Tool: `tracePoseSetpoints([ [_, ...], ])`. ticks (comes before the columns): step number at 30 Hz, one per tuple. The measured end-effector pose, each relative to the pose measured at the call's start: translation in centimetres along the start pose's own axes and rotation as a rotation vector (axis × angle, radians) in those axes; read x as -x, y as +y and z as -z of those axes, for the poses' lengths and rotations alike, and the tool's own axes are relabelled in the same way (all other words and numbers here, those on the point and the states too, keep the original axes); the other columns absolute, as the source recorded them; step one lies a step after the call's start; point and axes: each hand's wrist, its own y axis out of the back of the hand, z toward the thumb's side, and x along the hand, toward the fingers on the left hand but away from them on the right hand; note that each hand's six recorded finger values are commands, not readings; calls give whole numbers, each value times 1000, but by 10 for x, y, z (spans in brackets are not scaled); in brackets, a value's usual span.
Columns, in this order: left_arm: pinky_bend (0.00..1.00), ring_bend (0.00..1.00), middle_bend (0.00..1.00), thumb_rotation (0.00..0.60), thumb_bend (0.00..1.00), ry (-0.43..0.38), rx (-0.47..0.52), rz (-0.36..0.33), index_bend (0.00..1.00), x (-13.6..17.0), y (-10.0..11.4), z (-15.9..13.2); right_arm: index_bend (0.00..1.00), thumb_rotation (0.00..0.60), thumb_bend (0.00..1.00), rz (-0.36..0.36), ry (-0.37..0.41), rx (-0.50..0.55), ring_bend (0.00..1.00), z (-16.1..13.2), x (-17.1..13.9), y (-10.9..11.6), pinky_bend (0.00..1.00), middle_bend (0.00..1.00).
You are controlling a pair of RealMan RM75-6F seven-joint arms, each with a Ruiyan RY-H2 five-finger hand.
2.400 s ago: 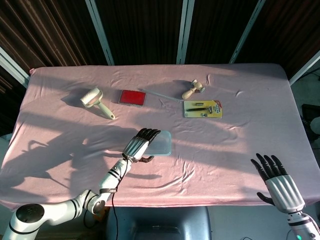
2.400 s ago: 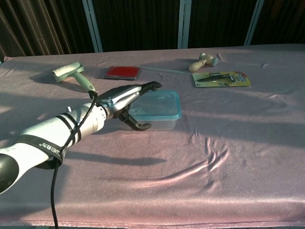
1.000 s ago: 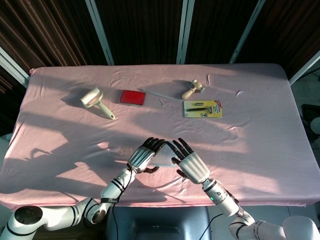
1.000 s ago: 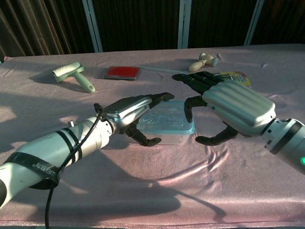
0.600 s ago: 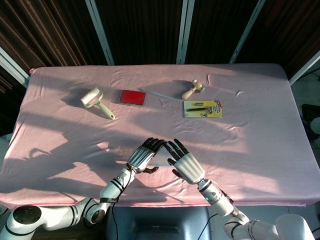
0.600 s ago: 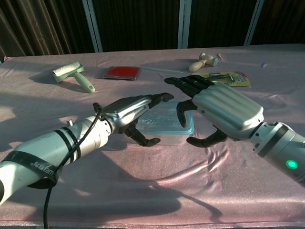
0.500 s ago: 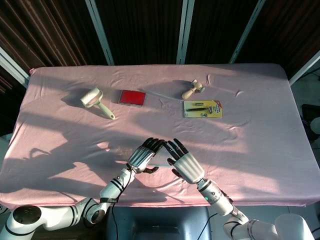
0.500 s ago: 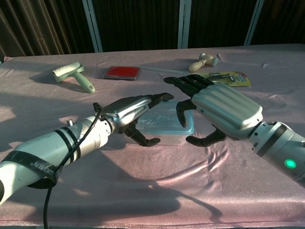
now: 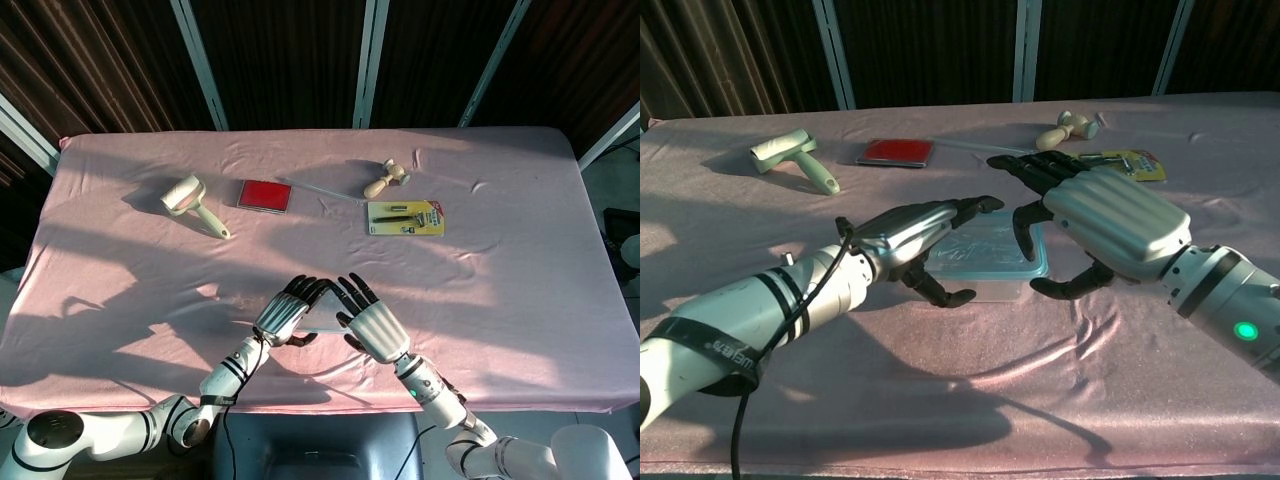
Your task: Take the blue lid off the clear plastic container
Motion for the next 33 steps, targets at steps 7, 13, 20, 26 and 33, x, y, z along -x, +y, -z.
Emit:
tracePoseSetpoints([
  [7,461,553,284,600,286,-1,-13,1,0,0,-2,2,702,600,388,5,-2,1,0,2,1,4,0,99],
  [13,486,578,289,600,286,0,-20,-4,0,-1,-2,3,702,600,388,6,-10,6,0,4,1,8,0,99],
  [20,502,598,291,600,286,1,-27,-3,0,0,-3,6,702,600,388,9,-13,-6,0,5,3,10,0,100],
  [26,513,609,292,600,287,-6,-32,0,0,3,-4,7,702,600,388,17,-12,-11,0,5,9,10,0,107],
  [33,520,617,293,600,288,4,-32,2,0,3,-4,13,702,600,388,33,-13,-12,0,6,11,13,0,107],
])
